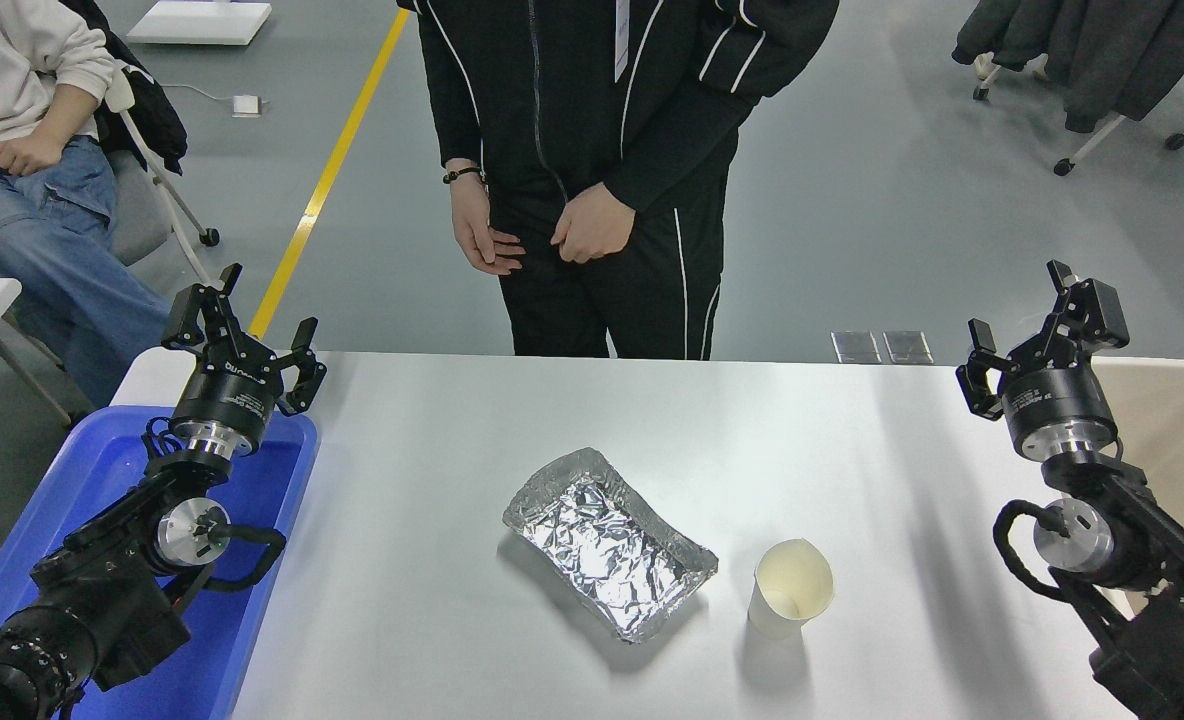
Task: Dispose of the paper cup in the dustbin
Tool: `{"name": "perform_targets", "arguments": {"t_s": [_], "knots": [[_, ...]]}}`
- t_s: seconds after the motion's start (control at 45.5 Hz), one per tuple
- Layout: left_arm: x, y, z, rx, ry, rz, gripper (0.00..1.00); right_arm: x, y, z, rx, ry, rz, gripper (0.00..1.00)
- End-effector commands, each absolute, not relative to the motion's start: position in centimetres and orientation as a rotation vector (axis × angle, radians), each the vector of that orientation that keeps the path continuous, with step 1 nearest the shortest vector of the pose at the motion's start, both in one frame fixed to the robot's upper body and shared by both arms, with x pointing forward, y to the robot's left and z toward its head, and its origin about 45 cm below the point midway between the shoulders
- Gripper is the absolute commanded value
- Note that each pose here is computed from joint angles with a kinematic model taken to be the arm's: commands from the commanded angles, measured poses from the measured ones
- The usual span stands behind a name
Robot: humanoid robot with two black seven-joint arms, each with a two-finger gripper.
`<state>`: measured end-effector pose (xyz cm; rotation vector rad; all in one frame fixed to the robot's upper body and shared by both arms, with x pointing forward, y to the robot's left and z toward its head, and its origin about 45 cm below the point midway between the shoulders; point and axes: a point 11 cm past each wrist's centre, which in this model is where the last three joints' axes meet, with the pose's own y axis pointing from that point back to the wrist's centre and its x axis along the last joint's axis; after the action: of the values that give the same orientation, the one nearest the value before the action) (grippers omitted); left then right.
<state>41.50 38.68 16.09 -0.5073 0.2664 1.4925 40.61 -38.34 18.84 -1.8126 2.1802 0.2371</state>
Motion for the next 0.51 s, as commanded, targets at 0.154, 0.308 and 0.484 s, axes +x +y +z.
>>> {"name": "perform_targets", "arguments": {"t_s": [0.154, 0.308, 0.484], "knots": [[41.50, 38.64, 16.08, -0.506, 0.267, 1.491, 1.00, 40.66, -38.37, 18.86, -1.810, 2.182, 0.237, 0.99], [41.51, 38.65, 16.08, -0.507, 0.268, 1.492, 1.00, 40.72, -38.42, 18.98, -1.807, 2.180, 0.235, 0.99], [41.50, 38.66, 16.10, -0.508, 0.266, 1.492, 1.00, 40.67, -39.00, 19.22, -1.794, 2.188, 0.225, 0.99]]}}
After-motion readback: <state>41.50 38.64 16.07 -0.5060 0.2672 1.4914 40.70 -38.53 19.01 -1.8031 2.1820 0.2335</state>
